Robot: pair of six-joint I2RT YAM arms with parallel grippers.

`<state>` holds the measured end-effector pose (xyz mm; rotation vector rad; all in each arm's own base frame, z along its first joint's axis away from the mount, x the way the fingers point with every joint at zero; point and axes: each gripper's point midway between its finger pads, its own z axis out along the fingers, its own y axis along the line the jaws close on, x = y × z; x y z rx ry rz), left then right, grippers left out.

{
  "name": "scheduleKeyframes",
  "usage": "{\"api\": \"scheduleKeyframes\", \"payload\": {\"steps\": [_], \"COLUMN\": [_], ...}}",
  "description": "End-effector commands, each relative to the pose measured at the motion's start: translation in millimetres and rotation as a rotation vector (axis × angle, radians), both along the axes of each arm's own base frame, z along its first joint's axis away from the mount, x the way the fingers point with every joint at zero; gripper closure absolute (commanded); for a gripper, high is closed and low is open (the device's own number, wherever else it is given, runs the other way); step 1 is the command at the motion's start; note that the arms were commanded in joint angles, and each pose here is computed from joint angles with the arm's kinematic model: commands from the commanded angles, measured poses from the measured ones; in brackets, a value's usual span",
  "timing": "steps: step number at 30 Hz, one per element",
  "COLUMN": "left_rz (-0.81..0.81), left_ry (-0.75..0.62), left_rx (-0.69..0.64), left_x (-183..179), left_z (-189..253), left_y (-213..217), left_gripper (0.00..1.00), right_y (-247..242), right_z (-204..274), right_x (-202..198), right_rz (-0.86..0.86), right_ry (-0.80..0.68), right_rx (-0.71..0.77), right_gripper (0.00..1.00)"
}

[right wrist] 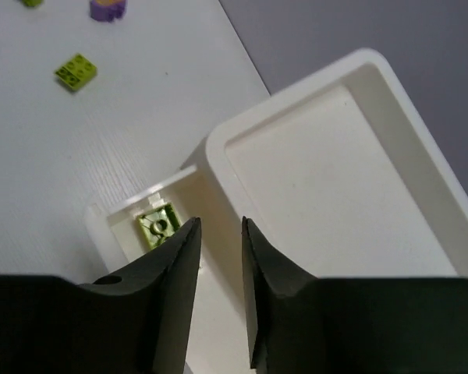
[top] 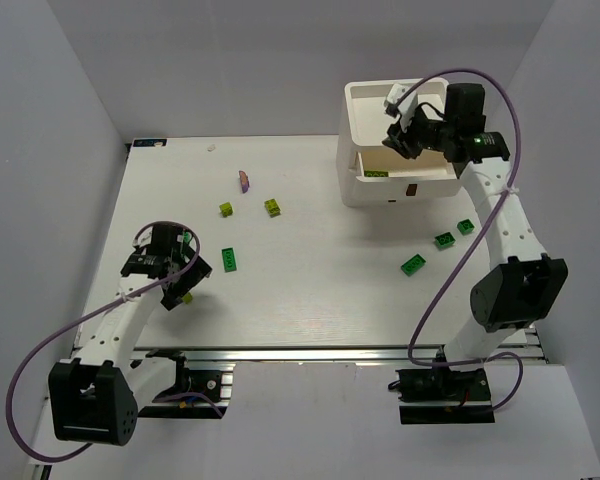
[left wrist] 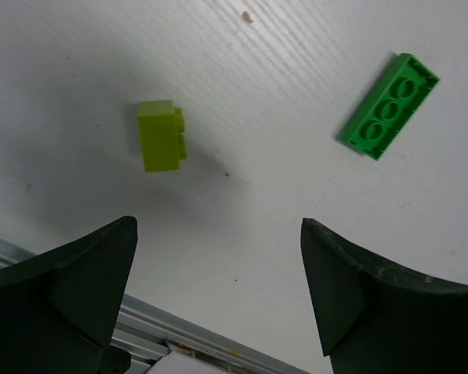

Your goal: Sort the legos into containers by color

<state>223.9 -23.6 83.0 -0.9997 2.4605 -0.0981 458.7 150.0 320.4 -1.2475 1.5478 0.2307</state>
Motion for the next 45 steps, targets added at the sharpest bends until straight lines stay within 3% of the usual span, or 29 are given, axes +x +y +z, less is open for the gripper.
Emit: {"api": "scheduleKeyframes", "payload": {"steps": [1, 3, 5, 7, 9, 20, 26, 34, 35, 36, 37, 38, 39, 40, 41, 42, 45], "left_rz": [0.087, 0.116, 0.126, 0.134, 0.14, 0.092, 0.09, 0.065, 0.028, -0.027, -0.137, -0.2, -0.321, -0.396, -0.442, -0.525, -0.655], "left_ry": [0.04, 0.059, 0.087, 0.105, 0.091, 0.141, 0.152, 0.105, 0.081, 0.043, -0.078, -0.153, -0.297, -0.401, -0.46, -0.518, -0.664], "left_rx": [0.038, 0.061, 0.081, 0.105, 0.124, 0.172, 0.194, 0.177, 0.155, 0.115, 0.088, 0.038, -0.082, -0.109, -0.142, -0.22, -0.311], "left_x": [-7, -11, -14, -16, -9, 20, 17, 20, 26, 33, 55, 65, 82, 87, 91, 92, 116], "left_z": [0, -3, -14, -23, -26, -51, -54, -39, -32, -23, 2, 18, 45, 70, 86, 102, 144], "left_y": [12, 17, 21, 25, 28, 31, 34, 31, 23, 11, -1, -14, -45, -56, -66, -85, -118], "left_gripper": [0.05, 0.08, 0.08, 0.08, 0.08, 0.21, 0.51, 0.77, 0.85, 0.88, 0.93, 0.95, 0.95, 0.96, 0.96, 0.97, 1.0], "right_y": [29, 40, 44, 47, 49, 49, 50, 48, 48, 48, 47, 46, 46, 45, 44, 43, 35], "right_z": [70, 57, 48, 31, 22, 6, 6, 3, 5, 5, 6, 9, 12, 15, 19, 20, 27], "right_x": [-44, -55, -63, -68, -74, -92, -93, -92, -91, -91, -91, -90, -88, -87, -86, -84, -78], "right_rz": [0.144, 0.176, 0.186, 0.185, 0.197, 0.2, 0.189, 0.173, 0.168, 0.165, 0.159, 0.15, 0.126, 0.107, 0.084, 0.053, -0.056], "right_ry": [-0.077, -0.037, -0.033, 0.013, 0.036, 0.056, 0.069, 0.08, 0.082, 0.084, 0.087, 0.085, 0.098, 0.102, 0.094, 0.111, 0.12], "right_rx": [0.19, 0.239, 0.23, 0.226, 0.228, 0.228, 0.247, 0.243, 0.247, 0.25, 0.256, 0.264, 0.292, 0.308, 0.322, 0.361, 0.43], "right_gripper": [0.7, 0.78, 0.69, 0.54, 0.49, 0.48, 0.48, 0.48, 0.49, 0.5, 0.51, 0.58, 0.65, 0.74, 0.92, 1.0, 1.0]}}
